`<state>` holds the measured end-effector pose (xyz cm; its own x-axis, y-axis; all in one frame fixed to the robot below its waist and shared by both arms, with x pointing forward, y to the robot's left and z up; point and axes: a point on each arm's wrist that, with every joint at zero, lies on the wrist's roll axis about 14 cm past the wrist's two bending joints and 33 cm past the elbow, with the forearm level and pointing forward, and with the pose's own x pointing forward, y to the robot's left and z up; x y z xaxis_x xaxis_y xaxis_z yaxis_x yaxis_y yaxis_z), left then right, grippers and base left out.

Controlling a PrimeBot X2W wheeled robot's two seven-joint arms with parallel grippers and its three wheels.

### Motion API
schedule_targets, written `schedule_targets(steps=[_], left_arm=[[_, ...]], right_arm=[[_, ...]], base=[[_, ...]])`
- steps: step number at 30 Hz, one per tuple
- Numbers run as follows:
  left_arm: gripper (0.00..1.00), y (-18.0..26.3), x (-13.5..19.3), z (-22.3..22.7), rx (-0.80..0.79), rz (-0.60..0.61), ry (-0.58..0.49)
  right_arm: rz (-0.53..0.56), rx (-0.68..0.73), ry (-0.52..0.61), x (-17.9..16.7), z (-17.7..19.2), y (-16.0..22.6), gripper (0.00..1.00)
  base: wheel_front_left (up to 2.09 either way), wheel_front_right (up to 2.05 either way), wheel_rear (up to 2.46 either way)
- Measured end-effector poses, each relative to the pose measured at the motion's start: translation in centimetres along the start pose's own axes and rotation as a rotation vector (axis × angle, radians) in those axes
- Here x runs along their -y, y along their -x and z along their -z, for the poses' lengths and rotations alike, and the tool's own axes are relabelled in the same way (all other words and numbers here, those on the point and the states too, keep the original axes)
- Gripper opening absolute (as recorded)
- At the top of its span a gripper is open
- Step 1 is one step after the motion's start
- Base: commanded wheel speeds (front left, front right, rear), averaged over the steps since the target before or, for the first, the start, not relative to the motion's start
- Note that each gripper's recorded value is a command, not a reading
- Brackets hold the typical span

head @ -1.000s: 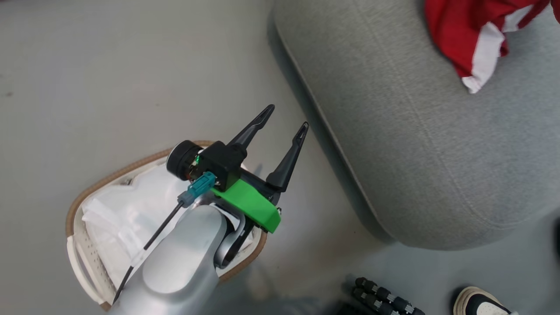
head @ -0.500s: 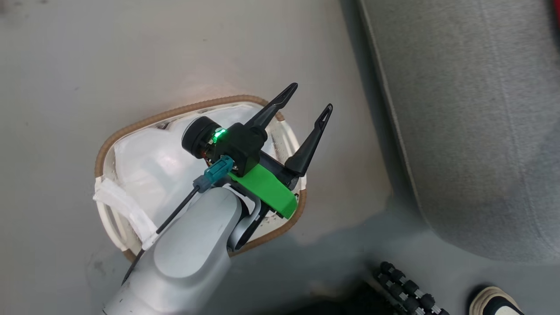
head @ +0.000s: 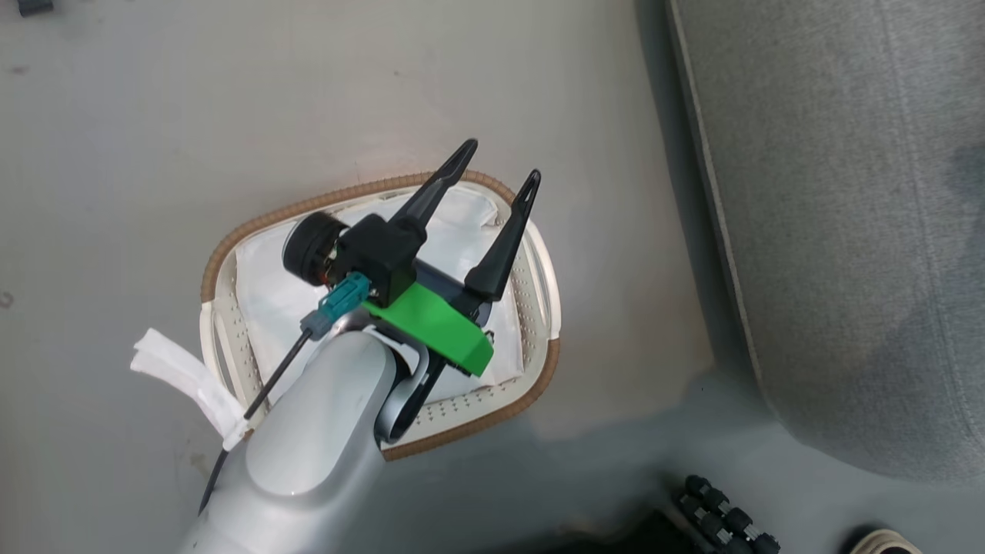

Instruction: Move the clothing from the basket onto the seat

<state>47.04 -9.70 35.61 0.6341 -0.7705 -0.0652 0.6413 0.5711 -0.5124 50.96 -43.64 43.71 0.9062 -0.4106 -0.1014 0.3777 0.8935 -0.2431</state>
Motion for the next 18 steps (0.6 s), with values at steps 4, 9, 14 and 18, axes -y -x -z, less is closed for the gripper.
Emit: schedule_targets(steps=[4,9,14,18], left_arm=[[1.0,0.8,0.6,-0.9,0.01,-0.016,-0.017],[1.0,2.0,1.1,-2.6,0.04,-0.05,-0.042],[1.0,4.0,1.3,-4.1,0.063,-0.1,-0.072],[1.0,5.5,0.9,-6.5,0.114,-0.155,-0.141]], right_arm=[[-0.009,0.019,-0.009,0.2,-0.8,2.2,1.0],[-0.056,0.053,-0.039,-1.1,-2.1,4.8,1.0],[-0.111,0.111,-0.103,-3.4,-4.1,7.1,1.0],[-0.165,0.149,-0.169,-5.8,-5.6,8.4,1.0]], base=[[0.0,0.0,0.0],[0.0,0.0,0.0],[0.0,0.0,0.0],[0.0,0.0,0.0]])
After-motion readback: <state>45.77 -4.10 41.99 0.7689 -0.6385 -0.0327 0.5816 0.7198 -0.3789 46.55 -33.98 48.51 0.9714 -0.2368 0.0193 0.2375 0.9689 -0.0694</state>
